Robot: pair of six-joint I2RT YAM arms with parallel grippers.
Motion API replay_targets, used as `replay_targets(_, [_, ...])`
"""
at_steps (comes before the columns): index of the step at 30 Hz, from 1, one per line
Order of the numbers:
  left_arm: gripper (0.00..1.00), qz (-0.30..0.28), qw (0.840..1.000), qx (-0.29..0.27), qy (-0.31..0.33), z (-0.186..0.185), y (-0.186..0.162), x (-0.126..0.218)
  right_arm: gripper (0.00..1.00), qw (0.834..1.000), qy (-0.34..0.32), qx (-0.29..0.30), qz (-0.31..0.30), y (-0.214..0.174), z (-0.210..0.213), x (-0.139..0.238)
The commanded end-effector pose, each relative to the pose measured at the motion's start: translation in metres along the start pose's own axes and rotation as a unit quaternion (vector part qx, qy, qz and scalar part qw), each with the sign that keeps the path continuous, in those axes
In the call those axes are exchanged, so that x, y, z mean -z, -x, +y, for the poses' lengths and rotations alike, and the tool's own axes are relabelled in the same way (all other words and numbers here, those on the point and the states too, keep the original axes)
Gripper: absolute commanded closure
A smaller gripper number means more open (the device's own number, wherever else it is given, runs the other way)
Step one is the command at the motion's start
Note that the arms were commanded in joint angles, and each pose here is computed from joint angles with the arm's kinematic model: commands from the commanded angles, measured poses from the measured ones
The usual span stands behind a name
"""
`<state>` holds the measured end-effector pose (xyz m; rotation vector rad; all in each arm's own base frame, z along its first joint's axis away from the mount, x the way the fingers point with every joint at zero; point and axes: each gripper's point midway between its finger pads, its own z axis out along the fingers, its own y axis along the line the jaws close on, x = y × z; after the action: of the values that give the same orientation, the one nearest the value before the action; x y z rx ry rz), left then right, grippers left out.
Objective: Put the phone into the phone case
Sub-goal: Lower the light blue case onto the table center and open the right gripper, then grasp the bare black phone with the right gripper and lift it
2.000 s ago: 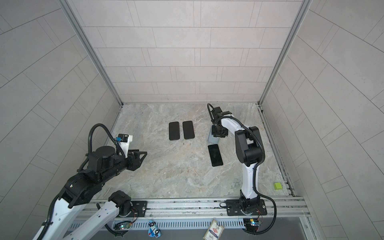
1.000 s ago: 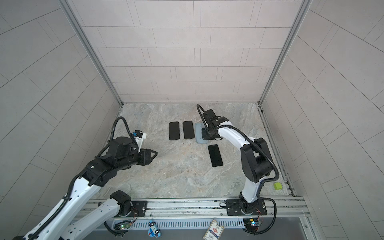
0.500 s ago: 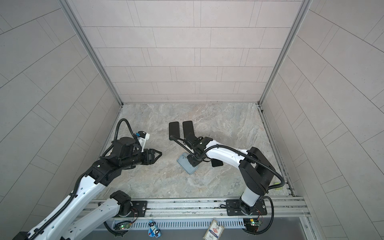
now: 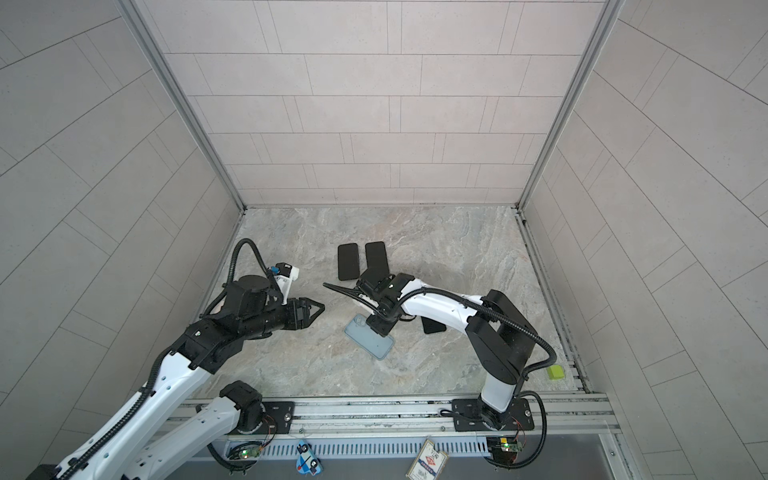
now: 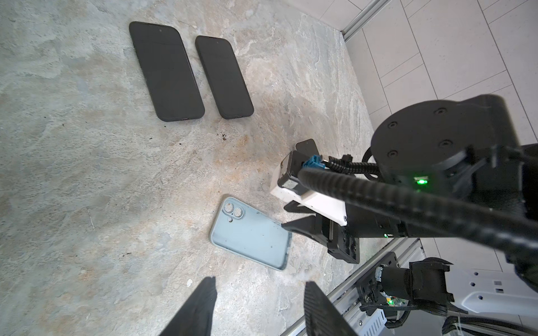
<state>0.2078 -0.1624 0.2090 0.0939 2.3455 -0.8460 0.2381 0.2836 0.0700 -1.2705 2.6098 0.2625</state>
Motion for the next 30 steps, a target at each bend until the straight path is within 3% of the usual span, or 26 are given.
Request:
replay_targets(1, [0.45, -0.003, 1.0, 0.001, -0.006, -0.001, -0.002, -0.001, 0.38, 1.0, -0.017, 0.0, -0.014, 0.004, -0.011, 0.012])
replay_targets(4, [0.45, -0.003, 1.0, 0.002, -0.009, -0.001, -0.002, -0.002, 0.27, 0.996, -0.033, -0.074, -0.031, 0.001, -0.037, 0.02])
replay_targets(6, [0.45, -0.002, 1.0, 0.003, -0.012, -0.001, -0.003, -0.004, 0.25, 0.988, -0.046, -0.144, -0.04, -0.007, -0.062, 0.025])
replay_targets(10, [0.45, 0.003, 1.0, 0.008, -0.018, -0.001, -0.005, -0.01, 0.24, 0.957, -0.063, -0.277, -0.059, -0.041, -0.104, 0.032])
replay_targets(12, [0.45, 0.002, 1.0, 0.01, -0.018, 0.0, -0.005, -0.011, 0.15, 0.941, -0.093, -0.322, -0.04, -0.065, -0.118, 0.032])
replay_targets(14, [0.45, 0.0, 1.0, 0.01, -0.018, 0.0, -0.005, -0.011, 0.02, 0.93, -0.122, -0.346, -0.01, -0.084, -0.124, 0.028])
replay_targets(15, [0.45, -0.001, 1.0, 0.01, -0.018, 0.0, -0.005, -0.012, 0.0, 0.926, -0.127, -0.357, 0.0, -0.09, -0.124, 0.024])
replay_targets(23, [0.45, 0.005, 1.0, 0.011, -0.025, -0.002, -0.005, -0.014, 0.0, 0.909, -0.128, -0.394, 0.037, -0.114, -0.122, -0.009])
replay_targets(30, [0.45, 0.005, 1.0, 0.007, -0.022, -0.002, -0.005, -0.011, 0.01, 0.908, -0.126, -0.396, 0.052, -0.114, -0.136, -0.026])
